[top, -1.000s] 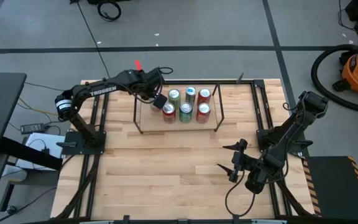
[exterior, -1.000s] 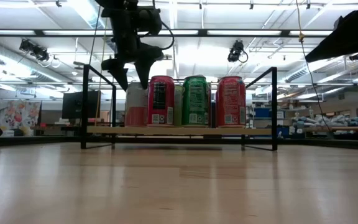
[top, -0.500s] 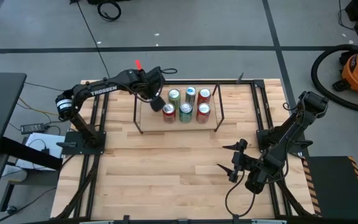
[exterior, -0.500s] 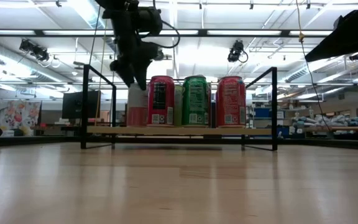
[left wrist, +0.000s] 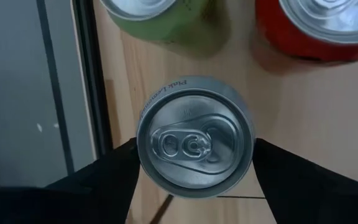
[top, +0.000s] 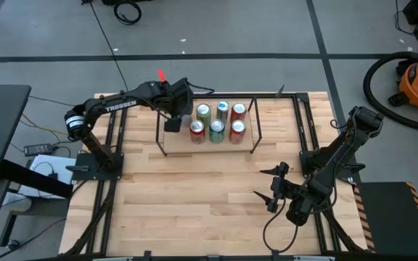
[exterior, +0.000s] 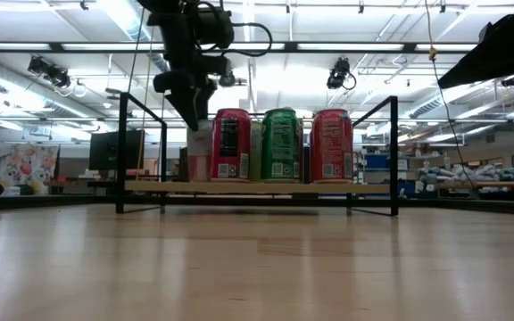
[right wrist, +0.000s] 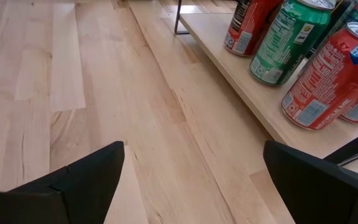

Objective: Place canned beverage on shelf
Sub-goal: Return to Home Position

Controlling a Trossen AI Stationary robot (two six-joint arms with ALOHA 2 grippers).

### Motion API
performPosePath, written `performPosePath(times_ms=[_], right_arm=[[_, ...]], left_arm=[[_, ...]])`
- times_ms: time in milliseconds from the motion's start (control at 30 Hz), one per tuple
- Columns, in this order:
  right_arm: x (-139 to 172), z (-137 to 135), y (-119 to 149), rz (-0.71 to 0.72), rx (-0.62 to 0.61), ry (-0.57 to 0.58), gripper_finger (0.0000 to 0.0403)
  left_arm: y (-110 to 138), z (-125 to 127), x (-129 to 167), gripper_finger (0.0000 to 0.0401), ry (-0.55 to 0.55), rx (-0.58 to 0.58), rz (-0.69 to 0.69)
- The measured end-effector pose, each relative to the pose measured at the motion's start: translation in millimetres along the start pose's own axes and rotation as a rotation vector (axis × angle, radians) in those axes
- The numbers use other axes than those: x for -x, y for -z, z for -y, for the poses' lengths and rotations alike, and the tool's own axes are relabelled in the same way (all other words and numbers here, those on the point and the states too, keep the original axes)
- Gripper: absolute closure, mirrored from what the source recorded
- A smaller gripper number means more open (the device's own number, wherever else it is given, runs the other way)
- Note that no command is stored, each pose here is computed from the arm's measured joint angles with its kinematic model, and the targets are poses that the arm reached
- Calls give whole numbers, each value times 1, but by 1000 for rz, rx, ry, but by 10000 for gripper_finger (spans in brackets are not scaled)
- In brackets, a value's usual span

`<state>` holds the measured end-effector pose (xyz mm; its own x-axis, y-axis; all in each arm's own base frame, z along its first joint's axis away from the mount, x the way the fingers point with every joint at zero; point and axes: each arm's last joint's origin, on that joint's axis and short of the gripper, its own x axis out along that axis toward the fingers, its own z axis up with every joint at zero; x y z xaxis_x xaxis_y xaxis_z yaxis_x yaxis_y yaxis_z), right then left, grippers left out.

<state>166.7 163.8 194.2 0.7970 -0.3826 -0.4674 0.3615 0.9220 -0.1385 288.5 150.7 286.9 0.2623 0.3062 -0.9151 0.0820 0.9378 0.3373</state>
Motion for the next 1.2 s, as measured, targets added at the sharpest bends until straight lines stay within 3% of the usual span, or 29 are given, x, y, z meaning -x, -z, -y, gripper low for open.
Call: performPosePath(times_ms=[333, 700, 1200], right_arm=[[0, 0, 0, 1, 0, 1, 7], [0, 0, 0, 5, -3, 3, 7], [0, 0, 0, 4, -7, 4, 7]], left_arm=[[-2, -1, -1, 97, -12, 36, 14], [6, -2, -1, 98, 116, 151, 32], [4, 3, 0, 77, 86, 178, 5]])
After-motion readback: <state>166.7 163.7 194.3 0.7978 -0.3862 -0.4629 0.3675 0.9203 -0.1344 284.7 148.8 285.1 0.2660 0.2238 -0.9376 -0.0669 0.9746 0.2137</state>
